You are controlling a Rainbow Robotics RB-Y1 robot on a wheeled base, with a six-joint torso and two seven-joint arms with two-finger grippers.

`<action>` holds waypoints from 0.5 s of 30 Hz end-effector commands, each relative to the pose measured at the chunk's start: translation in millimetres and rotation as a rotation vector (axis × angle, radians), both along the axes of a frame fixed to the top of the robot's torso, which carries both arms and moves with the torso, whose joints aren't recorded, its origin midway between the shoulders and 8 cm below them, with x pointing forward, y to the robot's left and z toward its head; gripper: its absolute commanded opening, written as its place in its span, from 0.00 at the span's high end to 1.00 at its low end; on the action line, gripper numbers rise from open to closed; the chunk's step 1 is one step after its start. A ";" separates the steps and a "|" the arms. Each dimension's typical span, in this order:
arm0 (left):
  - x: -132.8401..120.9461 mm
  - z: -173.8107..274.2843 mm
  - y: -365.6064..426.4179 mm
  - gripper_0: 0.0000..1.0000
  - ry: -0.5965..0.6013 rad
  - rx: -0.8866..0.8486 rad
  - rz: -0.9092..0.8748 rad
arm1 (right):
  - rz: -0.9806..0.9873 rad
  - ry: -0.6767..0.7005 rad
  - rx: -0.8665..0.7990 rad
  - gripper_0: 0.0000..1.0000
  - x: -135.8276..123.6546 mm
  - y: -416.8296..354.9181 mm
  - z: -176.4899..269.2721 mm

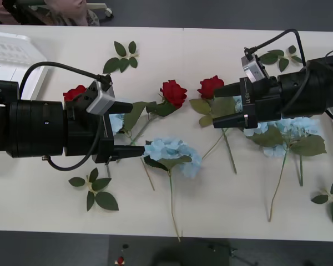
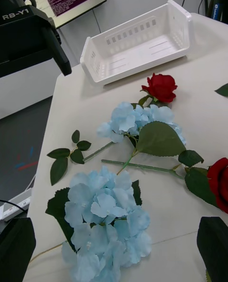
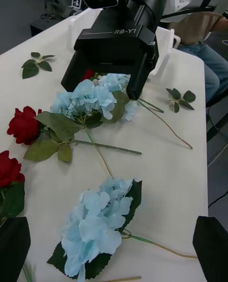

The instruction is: Put the red flowers into the right box and the blue flowers into the left box

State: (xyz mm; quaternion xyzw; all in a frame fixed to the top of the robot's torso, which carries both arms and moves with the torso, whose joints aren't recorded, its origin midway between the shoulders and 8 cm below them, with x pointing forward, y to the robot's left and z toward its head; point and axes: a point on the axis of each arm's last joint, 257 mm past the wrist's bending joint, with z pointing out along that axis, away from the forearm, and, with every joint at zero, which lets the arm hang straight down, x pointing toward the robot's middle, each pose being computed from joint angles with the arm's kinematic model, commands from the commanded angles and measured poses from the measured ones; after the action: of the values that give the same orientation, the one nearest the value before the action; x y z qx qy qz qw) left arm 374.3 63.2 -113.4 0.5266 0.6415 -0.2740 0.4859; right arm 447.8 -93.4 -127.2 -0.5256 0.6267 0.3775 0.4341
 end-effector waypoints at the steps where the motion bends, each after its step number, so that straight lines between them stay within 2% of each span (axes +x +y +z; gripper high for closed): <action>1: 0.0 17.1 -4.5 0.00 -0.038 -0.016 -0.007 | -0.031 0.093 0.007 0.00 -8.5 -5.0 -32.9; 5: 0.0 17.1 -4.5 0.00 -0.038 -0.016 -0.007 | -0.054 0.023 -0.073 0.00 8.7 -29.5 -20.4; 6: 0.0 17.1 -4.5 0.00 -0.038 -0.016 -0.007 | -0.069 0.058 -0.107 0.00 10.6 -40.5 -13.8; 9: -4.8 22.5 -14.6 0.00 -0.022 -0.067 -0.016 | -0.237 0.335 -0.146 0.00 18.1 -77.3 15.0; 10: -5.7 27.6 -16.4 0.00 -0.017 -0.087 -0.019 | -0.274 0.379 -0.148 0.00 20.3 -84.8 23.1; 11: -2.2 54.6 -11.4 0.00 0.015 -0.177 -0.005 | -0.397 0.520 -0.148 0.00 24.5 -107.2 39.3; 13: 1.9 71.9 0.4 0.00 0.076 -0.227 0.014 | -0.498 0.631 -0.142 0.00 25.7 -126.3 51.7; 14: 8.9 86.3 16.9 0.00 0.151 -0.270 0.048 | -0.614 0.744 -0.149 0.00 24.6 -148.2 59.8; 15: 11.4 91.2 24.9 0.00 0.197 -0.292 0.064 | -0.659 0.786 -0.152 0.00 23.8 -156.6 62.0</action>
State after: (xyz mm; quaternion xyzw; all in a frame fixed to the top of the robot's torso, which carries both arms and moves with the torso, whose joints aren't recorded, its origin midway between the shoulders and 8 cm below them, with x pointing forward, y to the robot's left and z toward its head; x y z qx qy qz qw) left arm 366.5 58.0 -51.6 0.4522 0.6201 -0.3866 0.5114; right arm 461.8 -222.0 -100.3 -0.1960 0.8832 0.3717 0.2081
